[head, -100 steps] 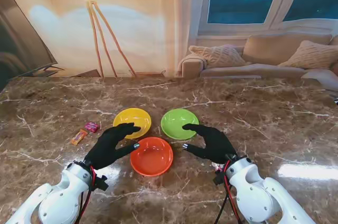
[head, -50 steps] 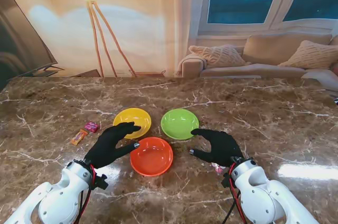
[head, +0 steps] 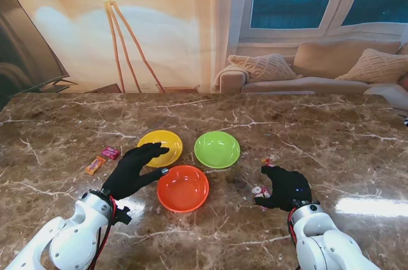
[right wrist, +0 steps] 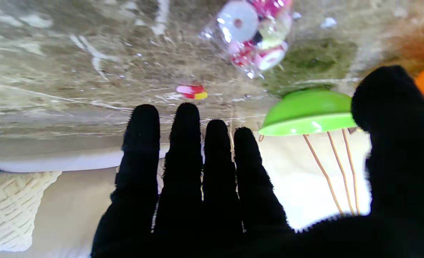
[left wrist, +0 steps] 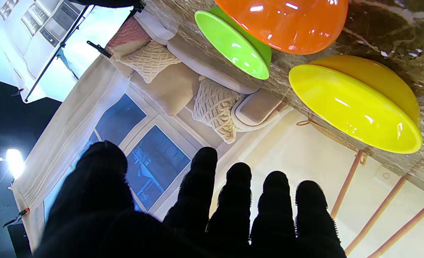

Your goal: Portion candies into small dishes

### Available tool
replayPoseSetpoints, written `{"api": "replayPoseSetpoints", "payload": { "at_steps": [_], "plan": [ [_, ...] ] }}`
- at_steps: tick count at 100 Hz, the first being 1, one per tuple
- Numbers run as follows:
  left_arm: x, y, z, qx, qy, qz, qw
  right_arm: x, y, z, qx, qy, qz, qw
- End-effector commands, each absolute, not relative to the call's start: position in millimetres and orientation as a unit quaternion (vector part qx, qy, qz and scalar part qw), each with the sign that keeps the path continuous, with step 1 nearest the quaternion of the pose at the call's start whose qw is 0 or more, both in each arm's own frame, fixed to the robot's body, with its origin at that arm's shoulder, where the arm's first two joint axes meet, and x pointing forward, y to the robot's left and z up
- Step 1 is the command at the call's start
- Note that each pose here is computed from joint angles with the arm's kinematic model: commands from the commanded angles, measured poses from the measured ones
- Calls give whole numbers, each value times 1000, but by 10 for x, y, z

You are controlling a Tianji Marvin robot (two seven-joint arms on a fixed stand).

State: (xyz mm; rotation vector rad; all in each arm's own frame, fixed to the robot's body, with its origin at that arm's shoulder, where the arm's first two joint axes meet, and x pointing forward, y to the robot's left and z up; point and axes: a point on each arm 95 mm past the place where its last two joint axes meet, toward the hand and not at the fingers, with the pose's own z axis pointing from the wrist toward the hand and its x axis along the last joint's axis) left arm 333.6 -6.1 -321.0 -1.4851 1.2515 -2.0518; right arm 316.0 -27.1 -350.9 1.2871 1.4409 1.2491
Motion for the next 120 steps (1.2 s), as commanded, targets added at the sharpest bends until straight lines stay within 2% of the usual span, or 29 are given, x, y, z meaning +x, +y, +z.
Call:
{"api": "replayPoseSetpoints", "payload": {
  "at_steps": [1,29,65,120],
  "plan": [
    [3307,-62,-3272,-526,434,-714,159,3102,-298,-3649,515,589,472,407],
    [3309,-50,-3302,-530,429,-714,159,3113,-289,-3825,527,596,431,425],
    [3315,-30,-3301,-532,425,-715,161,3144,-252,-4010,528,617,410,415],
    [3311,-23,-3298,-534,424,-713,164,3159,-212,-4158,515,602,457,405]
  ]
}}
